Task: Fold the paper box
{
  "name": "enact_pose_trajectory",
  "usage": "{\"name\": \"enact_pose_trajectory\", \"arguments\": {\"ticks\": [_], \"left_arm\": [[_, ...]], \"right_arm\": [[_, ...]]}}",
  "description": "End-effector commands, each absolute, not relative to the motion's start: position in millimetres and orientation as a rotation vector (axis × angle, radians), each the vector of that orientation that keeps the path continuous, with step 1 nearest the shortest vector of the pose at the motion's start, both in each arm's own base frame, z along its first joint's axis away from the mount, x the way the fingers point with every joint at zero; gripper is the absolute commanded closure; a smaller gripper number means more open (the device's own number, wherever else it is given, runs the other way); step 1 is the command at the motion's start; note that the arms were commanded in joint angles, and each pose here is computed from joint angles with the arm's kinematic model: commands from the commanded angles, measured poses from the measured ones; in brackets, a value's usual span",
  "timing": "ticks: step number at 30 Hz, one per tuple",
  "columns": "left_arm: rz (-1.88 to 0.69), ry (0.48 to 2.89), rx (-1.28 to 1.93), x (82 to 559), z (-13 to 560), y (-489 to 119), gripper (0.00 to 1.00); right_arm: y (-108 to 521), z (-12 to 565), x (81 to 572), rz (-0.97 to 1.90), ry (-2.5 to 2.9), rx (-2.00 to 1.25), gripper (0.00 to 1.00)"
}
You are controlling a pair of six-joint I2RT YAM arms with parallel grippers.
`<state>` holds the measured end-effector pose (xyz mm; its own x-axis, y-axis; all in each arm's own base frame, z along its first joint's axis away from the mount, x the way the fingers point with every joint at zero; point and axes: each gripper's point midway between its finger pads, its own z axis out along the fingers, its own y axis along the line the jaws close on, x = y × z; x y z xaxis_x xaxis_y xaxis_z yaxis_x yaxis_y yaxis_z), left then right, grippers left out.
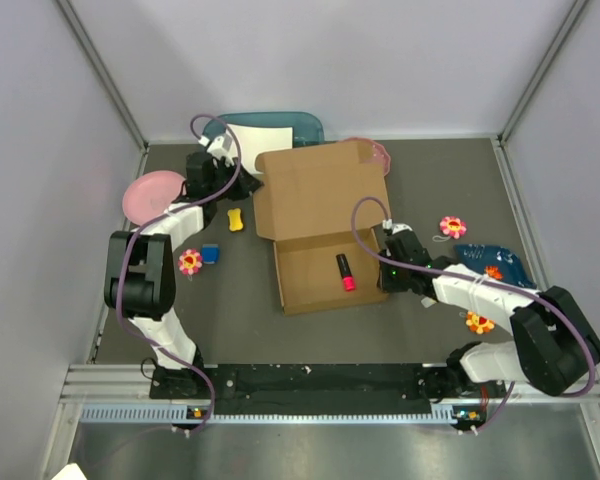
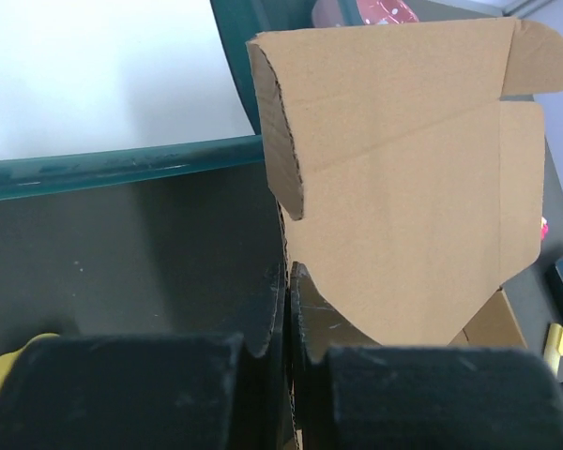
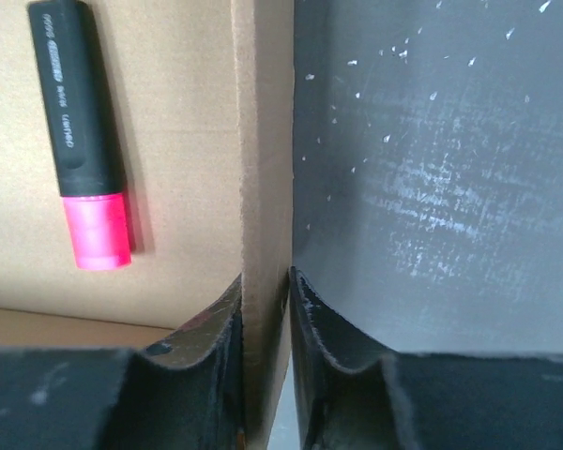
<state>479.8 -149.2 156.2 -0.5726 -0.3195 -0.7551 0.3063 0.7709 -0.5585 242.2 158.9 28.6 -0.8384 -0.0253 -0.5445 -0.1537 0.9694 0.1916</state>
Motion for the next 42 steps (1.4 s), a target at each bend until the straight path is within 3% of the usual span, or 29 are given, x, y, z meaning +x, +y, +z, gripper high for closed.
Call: {"name": "enact_pose_trajectory", "arguments": {"ticks": [1,2,5,8,16,22,42], "left_arm": [[-0.869,1.922,0.091,469.8,175.0,-158.1,1.0],[-0.864,1.91,0.101,468.6,175.6,-158.9,1.0],[-0.82,1.867,0.158,465.8,179.7,-161.5,1.0],[-0.8,1.845,0.233,461.0,184.0,-172.7,1.0],[-0.748,1.79,0.388,449.7,198.1,-189.7,1.0],[-0.699,1.757,0.433,441.6,204.8,-192.6,1.0],[-0.639,1.71,0.401,416.6,212.4,-190.7,1.0]], "right_arm": [[172.3,58.9,249.9,0.405,2.446,-0.076,0.74],[170.8,73.7,251.7,0.414,2.405,-0.06,0.64],[167.0,118.7,264.9,0.41,2.294,-0.005,0.49],[158.2,159.9,276.1,0.369,2.226,0.044,0.43],[102.6,223.8,322.4,0.416,2.075,0.205,0.45],[109.3,247.8,341.5,0.558,1.971,0.133,0.46],[101.2,213.2,391.0,0.442,2.041,0.094,0.53]]}}
